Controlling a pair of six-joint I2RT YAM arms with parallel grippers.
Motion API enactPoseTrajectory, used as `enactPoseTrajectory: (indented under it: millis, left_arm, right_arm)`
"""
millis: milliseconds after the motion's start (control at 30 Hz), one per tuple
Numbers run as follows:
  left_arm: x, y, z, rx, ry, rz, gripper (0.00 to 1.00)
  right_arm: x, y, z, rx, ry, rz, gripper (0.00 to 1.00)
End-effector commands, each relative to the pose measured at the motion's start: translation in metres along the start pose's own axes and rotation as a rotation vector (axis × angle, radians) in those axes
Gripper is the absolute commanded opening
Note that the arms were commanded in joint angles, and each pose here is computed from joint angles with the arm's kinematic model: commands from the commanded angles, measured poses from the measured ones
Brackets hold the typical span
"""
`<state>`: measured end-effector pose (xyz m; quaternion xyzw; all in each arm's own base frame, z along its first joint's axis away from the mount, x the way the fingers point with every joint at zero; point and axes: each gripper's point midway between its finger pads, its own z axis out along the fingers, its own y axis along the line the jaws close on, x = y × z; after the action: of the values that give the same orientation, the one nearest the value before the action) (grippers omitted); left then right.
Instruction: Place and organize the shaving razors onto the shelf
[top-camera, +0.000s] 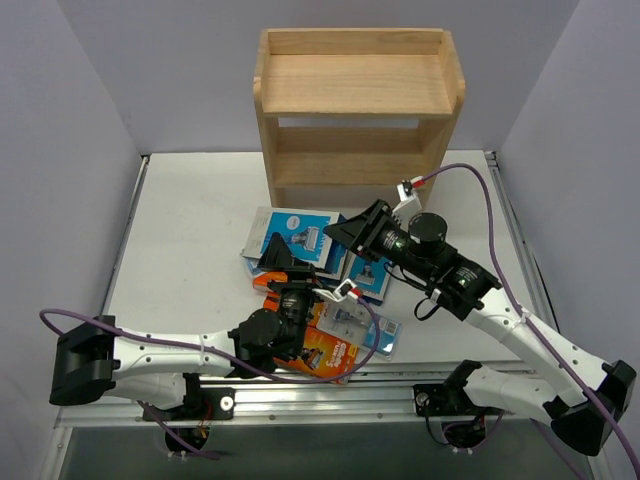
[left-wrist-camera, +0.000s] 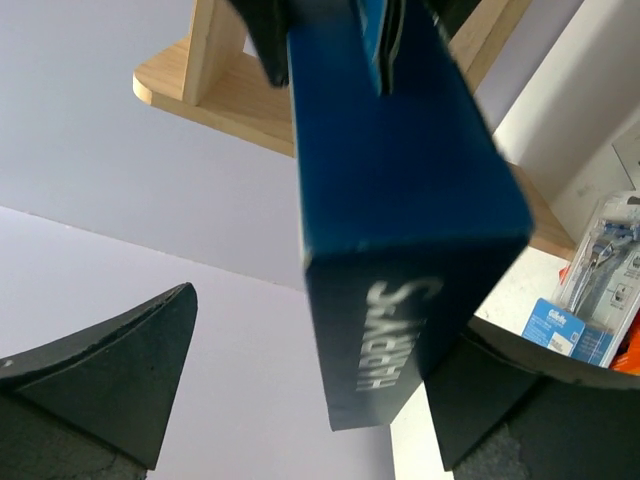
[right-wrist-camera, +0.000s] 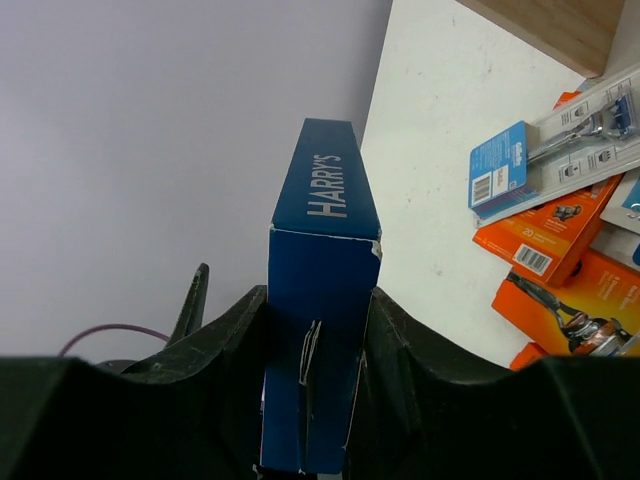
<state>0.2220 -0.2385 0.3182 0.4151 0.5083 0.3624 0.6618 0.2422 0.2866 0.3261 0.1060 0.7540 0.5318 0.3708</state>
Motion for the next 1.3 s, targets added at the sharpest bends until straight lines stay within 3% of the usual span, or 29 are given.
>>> enactPoseTrajectory:
  millis: [0,300,533,867,1267]
  left_arm:
    - [0.006,0.004,-0.006,0.020,-0.002,-0.059,0.97]
    - [0.004,0.004,-0.019,0.094,-0.054,-0.122,0.94]
    - [-0.007,0.016,-0.028,0.125,-0.114,-0.292,0.94]
    - [0.017,0.062,-0.036,0.088,-0.157,-0.552,0.94]
    - [0.017,0.048,-0.033,0.058,-0.105,-0.457,0.94]
  right_arm:
    - [-0.030,0.018,-0.008,-0.065,-0.141,0.072,0.00]
    - [-0.078,0.024,-0.023,-0.054,-0.330,0.122,0.00]
    - [-0.115,0.043,-0.032,-0.074,-0.406,0.105,0.00]
    - [-0.159,0.096,-0.065,-0.151,-0.470,0.031,0.00]
    - [-0.214,0.125,-0.099,-0.183,-0.687,0.106,0.00]
